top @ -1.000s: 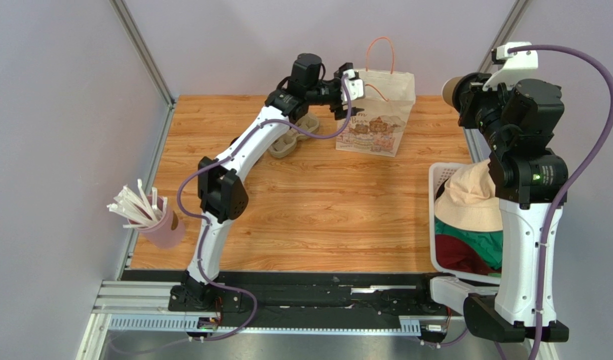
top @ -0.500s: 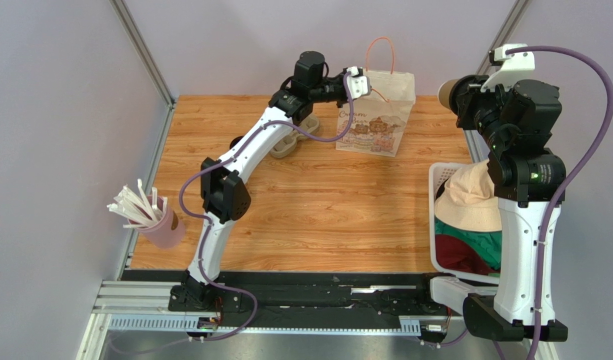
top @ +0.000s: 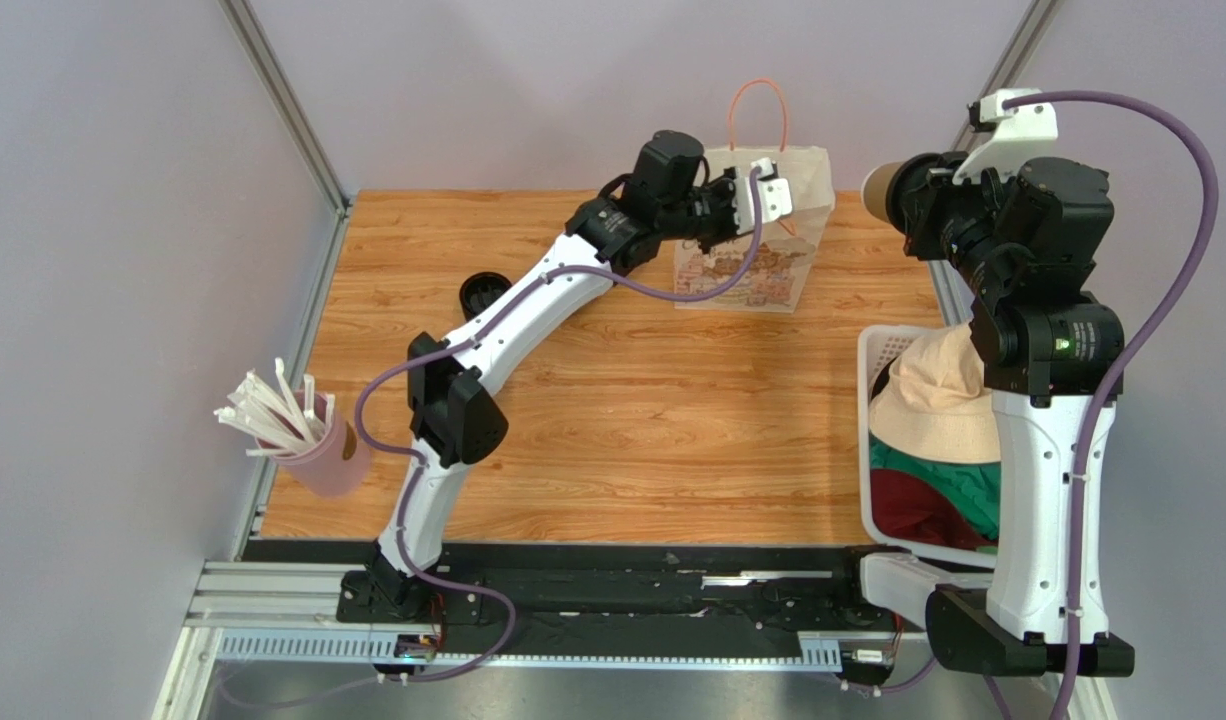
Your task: Pack the takeout coffee
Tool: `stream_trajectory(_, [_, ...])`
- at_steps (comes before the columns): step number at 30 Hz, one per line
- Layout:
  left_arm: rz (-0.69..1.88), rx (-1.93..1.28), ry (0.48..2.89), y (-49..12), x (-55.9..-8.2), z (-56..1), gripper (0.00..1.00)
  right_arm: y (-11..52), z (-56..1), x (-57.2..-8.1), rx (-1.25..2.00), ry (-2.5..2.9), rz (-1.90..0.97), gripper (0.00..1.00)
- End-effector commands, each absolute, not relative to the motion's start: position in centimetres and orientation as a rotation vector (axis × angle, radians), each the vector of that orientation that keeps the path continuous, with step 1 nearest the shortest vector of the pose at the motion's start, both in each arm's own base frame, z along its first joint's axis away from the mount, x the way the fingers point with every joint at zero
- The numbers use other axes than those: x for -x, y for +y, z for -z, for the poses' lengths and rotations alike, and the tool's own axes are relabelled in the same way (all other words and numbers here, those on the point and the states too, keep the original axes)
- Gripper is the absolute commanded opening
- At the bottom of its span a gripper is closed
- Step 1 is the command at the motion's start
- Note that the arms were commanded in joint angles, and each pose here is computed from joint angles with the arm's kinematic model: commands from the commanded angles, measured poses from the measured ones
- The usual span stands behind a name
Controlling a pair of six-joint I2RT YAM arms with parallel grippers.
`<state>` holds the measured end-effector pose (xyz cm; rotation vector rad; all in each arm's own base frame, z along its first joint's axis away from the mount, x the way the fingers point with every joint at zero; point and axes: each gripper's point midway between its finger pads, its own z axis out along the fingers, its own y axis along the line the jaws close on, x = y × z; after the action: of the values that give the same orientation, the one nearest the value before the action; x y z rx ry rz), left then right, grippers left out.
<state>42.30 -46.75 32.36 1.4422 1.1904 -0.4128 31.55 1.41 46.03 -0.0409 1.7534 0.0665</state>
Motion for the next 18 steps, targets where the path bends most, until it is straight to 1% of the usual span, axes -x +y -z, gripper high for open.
stream_trajectory(1, [0.354, -1.32, 1.253, -44.4, -38.1, -39.1, 0.0, 2.0, -46.8, -32.0, 0.05, 1.711, -0.106, 0.0])
stream_trajectory(8, [0.304, -1.262, 1.308, -44.5, -34.2, -41.1, 0.0, 2.4, -46.8, -31.8, 0.067, 1.718, -0.126, 0.0])
stream_trajectory(14, [0.303, -1.249, 1.388, -44.2, -32.2, -40.2, 0.0, 3.9, -46.8, -31.2, 0.088, 1.739, -0.225, 0.0])
stream_trajectory(18, [0.332, -1.288, 1.451, -44.0, -30.3, -38.4, 0.0, 4.7, -46.5, -30.8, 0.115, 1.764, -0.271, 0.0])
